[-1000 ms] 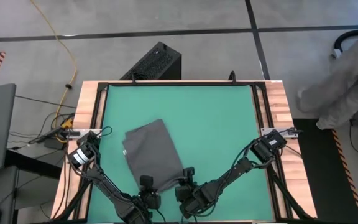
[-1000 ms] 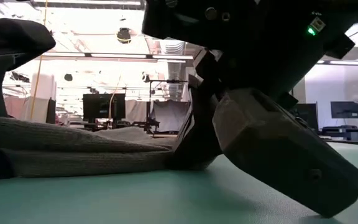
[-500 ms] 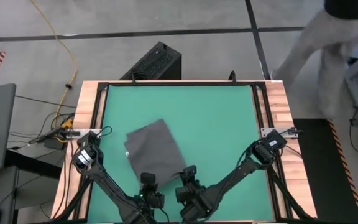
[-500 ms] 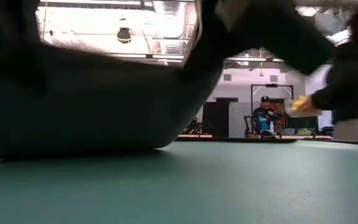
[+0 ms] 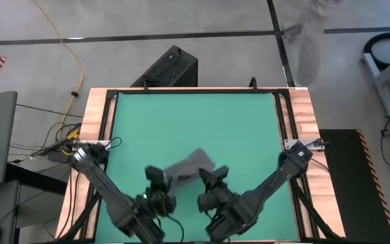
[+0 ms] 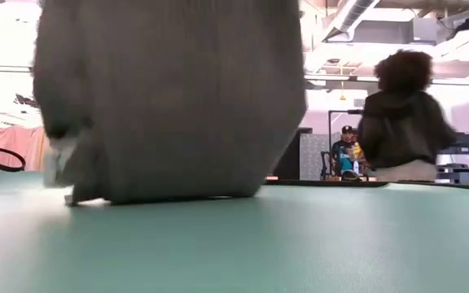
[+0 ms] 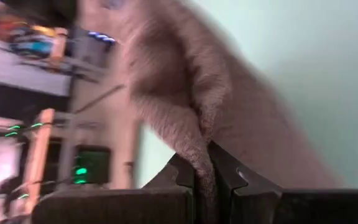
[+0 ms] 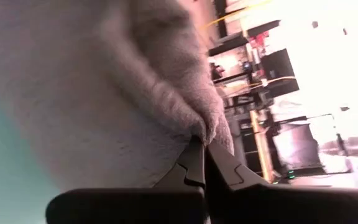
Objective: Roll towel
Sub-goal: Roll the gray towel
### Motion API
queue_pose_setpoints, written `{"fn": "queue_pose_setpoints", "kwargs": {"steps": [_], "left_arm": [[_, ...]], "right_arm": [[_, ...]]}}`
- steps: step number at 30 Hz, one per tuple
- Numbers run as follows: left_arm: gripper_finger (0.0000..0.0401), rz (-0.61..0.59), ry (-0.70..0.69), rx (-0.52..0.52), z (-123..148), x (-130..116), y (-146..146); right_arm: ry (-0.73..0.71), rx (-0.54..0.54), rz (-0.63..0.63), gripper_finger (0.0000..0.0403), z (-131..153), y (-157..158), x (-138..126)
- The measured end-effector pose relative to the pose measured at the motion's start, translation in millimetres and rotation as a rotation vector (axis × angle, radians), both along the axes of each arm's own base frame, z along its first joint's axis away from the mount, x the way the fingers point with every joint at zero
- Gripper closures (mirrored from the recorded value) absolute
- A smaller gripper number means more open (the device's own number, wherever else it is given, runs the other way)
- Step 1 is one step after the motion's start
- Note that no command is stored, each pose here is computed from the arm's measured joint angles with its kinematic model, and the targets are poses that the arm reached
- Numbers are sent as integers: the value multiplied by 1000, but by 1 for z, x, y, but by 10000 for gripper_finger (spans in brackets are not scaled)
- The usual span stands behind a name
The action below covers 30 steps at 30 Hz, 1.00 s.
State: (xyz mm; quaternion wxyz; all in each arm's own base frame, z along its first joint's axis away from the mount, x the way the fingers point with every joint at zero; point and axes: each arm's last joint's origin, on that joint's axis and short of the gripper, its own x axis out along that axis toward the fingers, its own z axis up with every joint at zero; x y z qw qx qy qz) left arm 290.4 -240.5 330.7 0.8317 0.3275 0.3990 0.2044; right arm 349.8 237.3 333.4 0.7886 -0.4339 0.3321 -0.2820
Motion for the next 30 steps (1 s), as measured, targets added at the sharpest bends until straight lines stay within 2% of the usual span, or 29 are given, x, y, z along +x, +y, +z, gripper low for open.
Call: {"fn": "queue_pose_setpoints", "kwargs": {"steps": [5,9,13,16,19,21,25,27,30], "left_arm": [[401,4,-140,75,52,-19,37],[401,30,-204,44,92,-36,75],[401,79,-228,-27,123,-48,123],[401,84,-214,-81,142,-49,166],[401,24,-208,-118,159,-48,208],[401,-40,-183,-179,162,-45,236],[401,-92,-134,-321,158,-46,289],[401,-63,-123,-309,156,-48,315],[401,15,-78,-239,145,-41,353]], "right_arm": [[-73,12,-40,390,47,-35,-14],[-89,21,-90,390,81,-75,-24],[-108,112,-136,392,112,-121,-30],[-97,151,-143,392,127,-160,-20],[-67,144,-126,392,137,-200,-6],[-47,132,-169,392,137,-229,0],[-20,253,-177,392,131,-281,3],[-31,291,-187,392,131,-303,1],[-37,302,-243,392,130,-332,-3]]}}
